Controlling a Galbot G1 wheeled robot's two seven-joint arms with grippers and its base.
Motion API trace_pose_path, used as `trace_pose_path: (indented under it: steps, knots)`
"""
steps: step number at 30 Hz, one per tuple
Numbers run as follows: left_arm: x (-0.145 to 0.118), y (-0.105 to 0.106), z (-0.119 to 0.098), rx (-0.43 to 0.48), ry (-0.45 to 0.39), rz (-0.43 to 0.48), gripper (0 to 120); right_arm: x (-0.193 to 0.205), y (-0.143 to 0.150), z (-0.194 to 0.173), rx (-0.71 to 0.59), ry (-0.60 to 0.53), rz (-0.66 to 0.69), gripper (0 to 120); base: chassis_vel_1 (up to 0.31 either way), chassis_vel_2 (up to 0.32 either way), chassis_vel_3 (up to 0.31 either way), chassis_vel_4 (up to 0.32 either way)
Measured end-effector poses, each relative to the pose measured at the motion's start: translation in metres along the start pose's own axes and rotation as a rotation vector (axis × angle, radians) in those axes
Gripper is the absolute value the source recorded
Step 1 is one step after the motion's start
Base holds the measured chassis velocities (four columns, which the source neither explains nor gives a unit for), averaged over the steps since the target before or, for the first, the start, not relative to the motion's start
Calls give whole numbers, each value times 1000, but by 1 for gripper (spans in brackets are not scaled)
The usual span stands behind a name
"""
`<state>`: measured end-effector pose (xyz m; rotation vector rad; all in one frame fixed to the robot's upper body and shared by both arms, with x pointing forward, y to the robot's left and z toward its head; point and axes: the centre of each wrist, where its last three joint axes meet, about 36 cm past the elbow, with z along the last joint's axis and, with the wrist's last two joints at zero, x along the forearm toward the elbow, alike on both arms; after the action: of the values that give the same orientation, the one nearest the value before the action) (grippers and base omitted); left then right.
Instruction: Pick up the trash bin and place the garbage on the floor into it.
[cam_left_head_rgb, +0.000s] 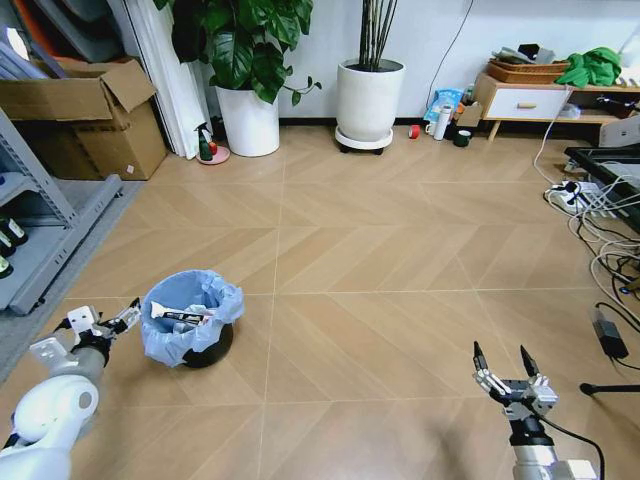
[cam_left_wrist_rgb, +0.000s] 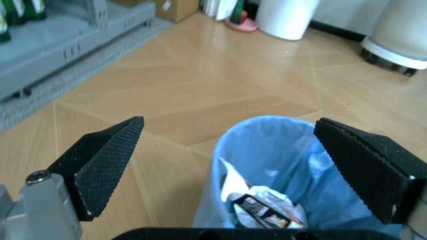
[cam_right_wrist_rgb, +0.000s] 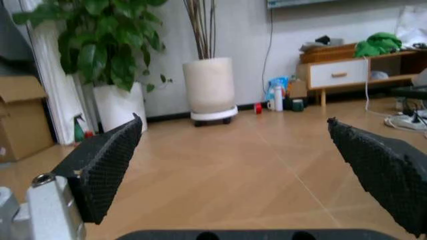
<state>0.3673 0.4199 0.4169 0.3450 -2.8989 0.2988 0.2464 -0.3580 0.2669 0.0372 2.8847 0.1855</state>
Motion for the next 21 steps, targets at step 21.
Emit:
trace_pose_path:
  steps: [21]
  knots:
    - [10, -36, 63, -117, -183, 185, 100, -125, 77, 40, -194, -142, -26, 100, 0, 0, 0, 0]
